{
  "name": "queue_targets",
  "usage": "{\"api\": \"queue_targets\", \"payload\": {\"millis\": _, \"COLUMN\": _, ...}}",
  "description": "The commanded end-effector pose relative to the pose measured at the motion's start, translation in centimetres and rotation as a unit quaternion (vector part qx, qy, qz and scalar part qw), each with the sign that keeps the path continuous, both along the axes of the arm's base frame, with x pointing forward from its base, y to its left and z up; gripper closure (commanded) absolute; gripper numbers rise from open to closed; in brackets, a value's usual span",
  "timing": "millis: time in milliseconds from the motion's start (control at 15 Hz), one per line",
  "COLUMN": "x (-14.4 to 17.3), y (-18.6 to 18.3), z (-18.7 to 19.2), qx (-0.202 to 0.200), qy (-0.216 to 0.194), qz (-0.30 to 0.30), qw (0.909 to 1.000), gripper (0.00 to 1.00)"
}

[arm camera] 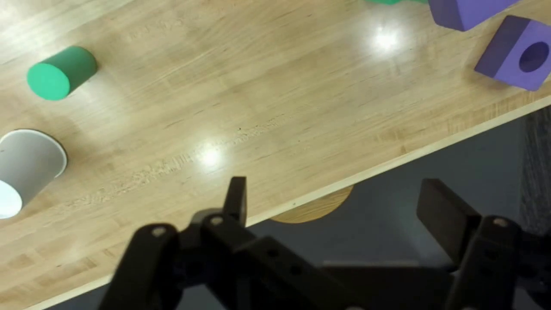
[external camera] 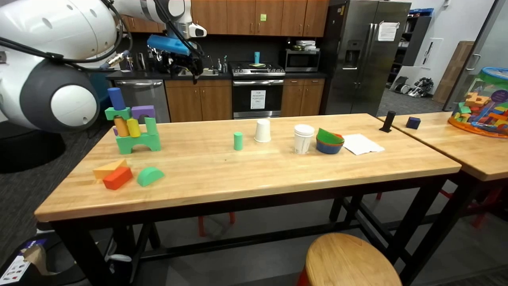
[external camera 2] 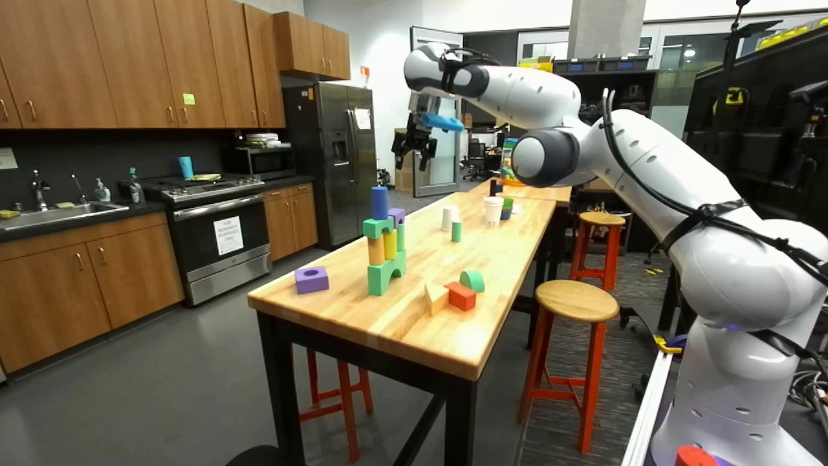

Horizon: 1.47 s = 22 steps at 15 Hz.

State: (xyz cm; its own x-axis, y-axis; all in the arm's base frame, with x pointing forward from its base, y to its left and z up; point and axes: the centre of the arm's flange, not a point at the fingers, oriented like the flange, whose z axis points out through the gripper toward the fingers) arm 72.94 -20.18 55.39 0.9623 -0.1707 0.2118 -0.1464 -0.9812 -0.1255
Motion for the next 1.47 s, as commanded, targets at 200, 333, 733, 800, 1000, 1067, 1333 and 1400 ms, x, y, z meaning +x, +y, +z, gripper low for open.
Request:
{"api": "queue_targets", "payload": {"millis": 200, "x": 0.1, "y": 0.1, "z": -0.3, "qx": 0.006, "qy": 0.025, "qz": -0.001, "qw": 0.9997, "gripper": 0.0}}
{"api": "queue_targets", "payload": {"millis": 333, "x": -0.3, "y": 0.2, "z": -1.2, "qx": 0.007, "qy": 0.082, "qz": -0.022, "qw": 0.9963, "gripper": 0.0}}
{"api": "queue_targets", "payload": {"millis": 733, "x": -3.7, "y": -0.9, "z": -4.5, "qx": 0.01, "qy": 0.247, "qz": -0.058, "qw": 0.9672, "gripper": 0.0}}
{"api": "queue_targets", "payload": {"millis": 800, "x": -4.9, "y": -0.9, "z": -4.1, "qx": 0.02, "qy": 0.28, "qz": -0.045, "qw": 0.9588, "gripper": 0.0}}
{"api": "queue_targets", "payload": {"millis": 1000, "x": -9.8, "y": -0.6, "z": -1.4, "qx": 0.049, "qy": 0.322, "qz": 0.01, "qw": 0.9453, "gripper": 0.0}}
{"api": "queue_targets", "payload": {"millis": 1067, "x": -11.2, "y": -0.5, "z": -0.4, "qx": 0.052, "qy": 0.322, "qz": 0.026, "qw": 0.9451, "gripper": 0.0}}
{"api": "queue_targets", "payload": {"millis": 1333, "x": -14.2, "y": -1.2, "z": 2.2, "qx": 0.057, "qy": 0.32, "qz": 0.07, "qw": 0.9431, "gripper": 0.0}}
{"api": "queue_targets", "payload": {"millis": 1400, "x": -14.1, "y": -1.2, "z": 2.4, "qx": 0.06, "qy": 0.317, "qz": 0.071, "qw": 0.9438, "gripper": 0.0}}
